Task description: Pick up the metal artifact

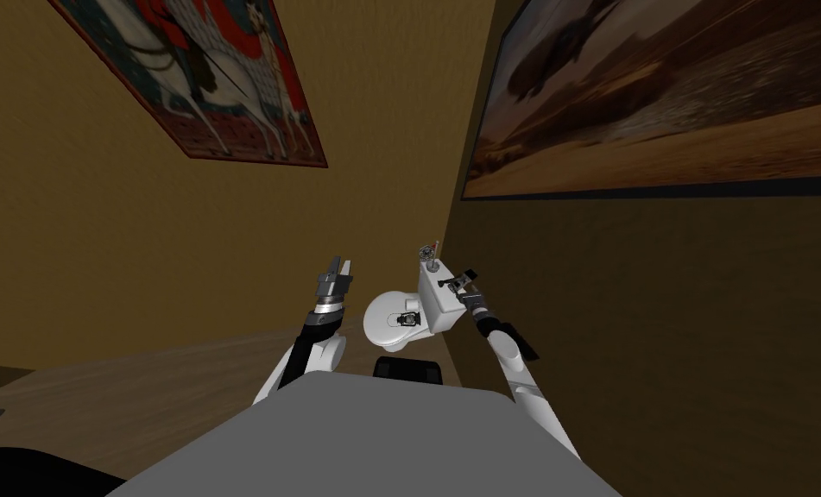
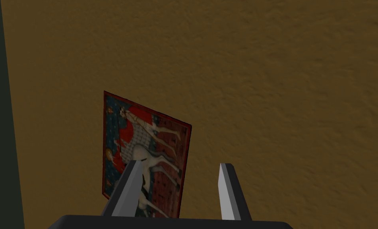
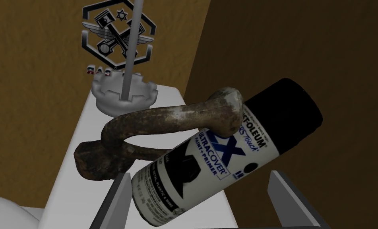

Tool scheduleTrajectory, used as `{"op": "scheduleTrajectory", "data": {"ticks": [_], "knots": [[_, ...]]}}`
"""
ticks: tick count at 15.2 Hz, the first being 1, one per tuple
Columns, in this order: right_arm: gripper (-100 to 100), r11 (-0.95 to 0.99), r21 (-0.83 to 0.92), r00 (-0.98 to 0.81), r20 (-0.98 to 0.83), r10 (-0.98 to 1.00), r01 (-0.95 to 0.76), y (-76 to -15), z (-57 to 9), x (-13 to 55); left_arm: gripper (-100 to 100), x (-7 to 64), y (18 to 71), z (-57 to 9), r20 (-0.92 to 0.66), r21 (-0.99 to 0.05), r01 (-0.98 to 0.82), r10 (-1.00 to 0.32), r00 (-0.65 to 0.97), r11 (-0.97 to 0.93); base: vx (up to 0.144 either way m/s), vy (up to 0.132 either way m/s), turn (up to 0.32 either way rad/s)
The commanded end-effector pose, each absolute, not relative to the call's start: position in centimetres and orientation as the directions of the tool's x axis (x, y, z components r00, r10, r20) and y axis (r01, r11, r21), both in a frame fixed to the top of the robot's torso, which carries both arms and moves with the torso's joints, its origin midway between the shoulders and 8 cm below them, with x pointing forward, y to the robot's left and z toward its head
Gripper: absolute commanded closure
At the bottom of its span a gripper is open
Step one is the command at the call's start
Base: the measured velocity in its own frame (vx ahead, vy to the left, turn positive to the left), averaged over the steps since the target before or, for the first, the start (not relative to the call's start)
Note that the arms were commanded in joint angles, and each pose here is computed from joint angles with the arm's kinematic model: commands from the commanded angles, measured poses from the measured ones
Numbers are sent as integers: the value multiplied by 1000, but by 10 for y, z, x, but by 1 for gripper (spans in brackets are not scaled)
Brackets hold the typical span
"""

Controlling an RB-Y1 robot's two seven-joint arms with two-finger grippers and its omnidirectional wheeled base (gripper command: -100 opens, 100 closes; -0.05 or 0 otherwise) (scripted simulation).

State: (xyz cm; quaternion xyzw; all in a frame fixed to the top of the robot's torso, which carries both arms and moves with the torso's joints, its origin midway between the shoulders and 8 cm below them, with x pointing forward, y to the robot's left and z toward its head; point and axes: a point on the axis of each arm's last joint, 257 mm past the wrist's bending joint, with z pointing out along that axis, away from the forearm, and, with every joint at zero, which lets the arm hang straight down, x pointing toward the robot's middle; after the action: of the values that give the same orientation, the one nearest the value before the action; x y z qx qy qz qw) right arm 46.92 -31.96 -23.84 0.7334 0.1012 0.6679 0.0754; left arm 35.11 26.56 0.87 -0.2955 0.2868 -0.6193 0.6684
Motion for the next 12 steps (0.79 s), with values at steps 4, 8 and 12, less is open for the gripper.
{"op": "scheduleTrajectory", "data": {"ticks": [4,8,12], "knots": [[-100,-992,103,102,989,110,72,-312,-247,471,0,351,266,9,-17,-750,658,-998,68,58,3,-18,24],[-100,-996,-8,115,993,2,91,-307,-252,473,0,351,266,9,-17,-750,658,-998,68,58,5,-16,22],[-100,-987,-115,128,987,-101,108,-301,-255,474,0,351,266,9,-17,-750,658,-998,68,58,5,-21,22]]}}
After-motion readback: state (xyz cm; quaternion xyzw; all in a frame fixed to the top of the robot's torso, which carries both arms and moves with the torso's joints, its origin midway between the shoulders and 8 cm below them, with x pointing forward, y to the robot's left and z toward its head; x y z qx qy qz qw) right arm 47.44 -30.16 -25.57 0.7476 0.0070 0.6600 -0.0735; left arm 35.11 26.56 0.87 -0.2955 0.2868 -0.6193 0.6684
